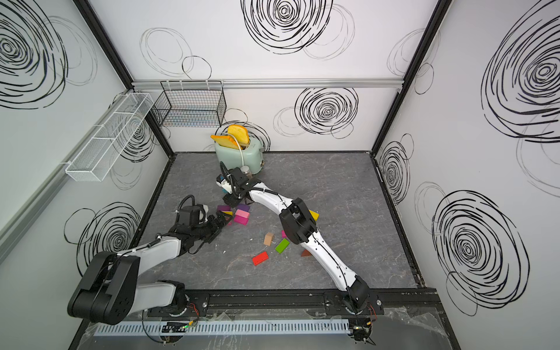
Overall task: Assemble a piece of candy with building blocks
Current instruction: Assemble the building block at the center of the board.
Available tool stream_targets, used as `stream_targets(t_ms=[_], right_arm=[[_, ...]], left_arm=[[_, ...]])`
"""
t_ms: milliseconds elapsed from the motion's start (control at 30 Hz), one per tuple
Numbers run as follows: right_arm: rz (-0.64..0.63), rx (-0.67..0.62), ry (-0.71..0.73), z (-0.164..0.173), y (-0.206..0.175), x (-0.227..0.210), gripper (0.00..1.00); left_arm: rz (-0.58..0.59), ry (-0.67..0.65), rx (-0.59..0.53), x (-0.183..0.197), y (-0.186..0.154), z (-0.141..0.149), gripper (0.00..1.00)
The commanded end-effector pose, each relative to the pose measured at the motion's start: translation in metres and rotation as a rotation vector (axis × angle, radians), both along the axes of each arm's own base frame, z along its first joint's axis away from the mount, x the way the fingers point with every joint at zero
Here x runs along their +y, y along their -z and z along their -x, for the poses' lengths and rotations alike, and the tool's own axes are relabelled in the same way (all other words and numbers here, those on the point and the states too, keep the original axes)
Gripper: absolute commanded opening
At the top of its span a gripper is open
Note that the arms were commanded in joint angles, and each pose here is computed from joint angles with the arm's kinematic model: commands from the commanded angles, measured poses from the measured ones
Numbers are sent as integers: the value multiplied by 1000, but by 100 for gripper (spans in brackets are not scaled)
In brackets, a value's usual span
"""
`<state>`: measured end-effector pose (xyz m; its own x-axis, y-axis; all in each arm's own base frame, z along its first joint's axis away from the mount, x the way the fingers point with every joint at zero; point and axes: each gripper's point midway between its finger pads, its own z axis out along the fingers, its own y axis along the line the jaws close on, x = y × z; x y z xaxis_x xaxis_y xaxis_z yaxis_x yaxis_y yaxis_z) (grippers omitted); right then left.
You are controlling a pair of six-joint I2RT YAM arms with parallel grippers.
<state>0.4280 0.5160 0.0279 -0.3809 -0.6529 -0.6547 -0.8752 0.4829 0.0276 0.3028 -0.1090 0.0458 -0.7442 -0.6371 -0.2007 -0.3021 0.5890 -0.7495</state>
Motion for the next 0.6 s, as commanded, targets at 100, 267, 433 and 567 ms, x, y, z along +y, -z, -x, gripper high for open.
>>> stream_targets(t_ms=[100, 267, 433, 567], right_arm=[[27, 6, -41, 8, 11, 2, 69], [28, 7, -49, 8, 11, 1, 69], [33, 8, -69, 11, 9, 1, 68], [33, 7, -77, 13, 7, 1, 67]], left_arm=[[34, -13, -39, -5, -8, -16, 98], [20, -21, -38, -5, -6, -22, 98], [11, -23, -39, -4, -2, -27, 98], [3, -28, -43, -3, -2, -30, 98]])
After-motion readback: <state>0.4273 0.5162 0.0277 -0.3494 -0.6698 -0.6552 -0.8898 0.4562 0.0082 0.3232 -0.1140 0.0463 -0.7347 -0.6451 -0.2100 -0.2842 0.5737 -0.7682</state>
